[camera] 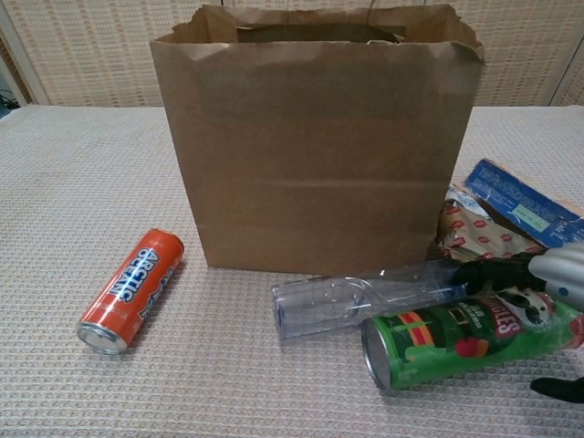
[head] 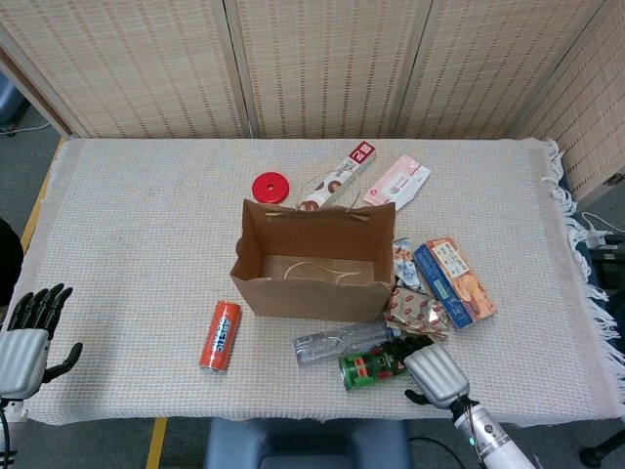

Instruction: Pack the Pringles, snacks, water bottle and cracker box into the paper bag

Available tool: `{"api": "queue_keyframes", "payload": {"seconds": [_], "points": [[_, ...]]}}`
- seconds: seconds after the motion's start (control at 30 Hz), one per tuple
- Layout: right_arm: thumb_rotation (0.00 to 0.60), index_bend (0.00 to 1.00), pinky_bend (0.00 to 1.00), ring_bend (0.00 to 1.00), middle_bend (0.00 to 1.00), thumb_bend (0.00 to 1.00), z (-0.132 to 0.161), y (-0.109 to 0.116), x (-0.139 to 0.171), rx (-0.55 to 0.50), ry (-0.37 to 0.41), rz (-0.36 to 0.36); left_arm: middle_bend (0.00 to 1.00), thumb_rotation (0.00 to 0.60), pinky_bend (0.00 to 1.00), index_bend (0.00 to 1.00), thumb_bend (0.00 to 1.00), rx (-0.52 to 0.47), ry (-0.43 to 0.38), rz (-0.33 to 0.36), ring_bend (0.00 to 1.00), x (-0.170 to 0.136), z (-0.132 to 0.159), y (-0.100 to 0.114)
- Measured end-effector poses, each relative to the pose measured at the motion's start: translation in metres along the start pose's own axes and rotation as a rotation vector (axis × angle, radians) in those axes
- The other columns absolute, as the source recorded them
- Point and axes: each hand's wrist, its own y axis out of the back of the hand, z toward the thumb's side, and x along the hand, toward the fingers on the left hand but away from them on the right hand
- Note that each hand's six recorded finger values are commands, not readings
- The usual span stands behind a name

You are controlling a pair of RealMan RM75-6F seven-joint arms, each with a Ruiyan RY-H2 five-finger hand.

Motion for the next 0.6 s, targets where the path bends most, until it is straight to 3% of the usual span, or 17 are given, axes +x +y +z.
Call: {"api": "queue_keyframes", "payload": {"seconds": [0.5, 0.53, 0.6], "points": [[0.6, 0.2, 0.28, 0.23, 0.25, 0.1, 0.014, -0.022, -0.02, 0.071, 0.011, 0.08, 0.0, 0.6, 0.0, 0.0, 0.34, -0.003, -0.003, -0.002, 0.0, 0.0, 0.0, 0.0], [0.6, 0.22, 0.28, 0.25, 0.27, 0.1, 0.015, -0.024, -0.021, 0.078, 0.01, 0.085, 0.0, 0.6, 0.0, 0.0, 0.34, -0.004, -0.003, -0.003, 0.0, 0.0, 0.0, 0.0], [0.6, 0.35, 0.37, 0.35, 0.35, 0.11, 0.017, -0.027, -0.023, 0.095, 0.011, 0.091, 0.0, 0.6, 0.0, 0.0, 0.34, -0.004, -0.004, -0.003, 0.0, 0.0, 0.0, 0.0]]}}
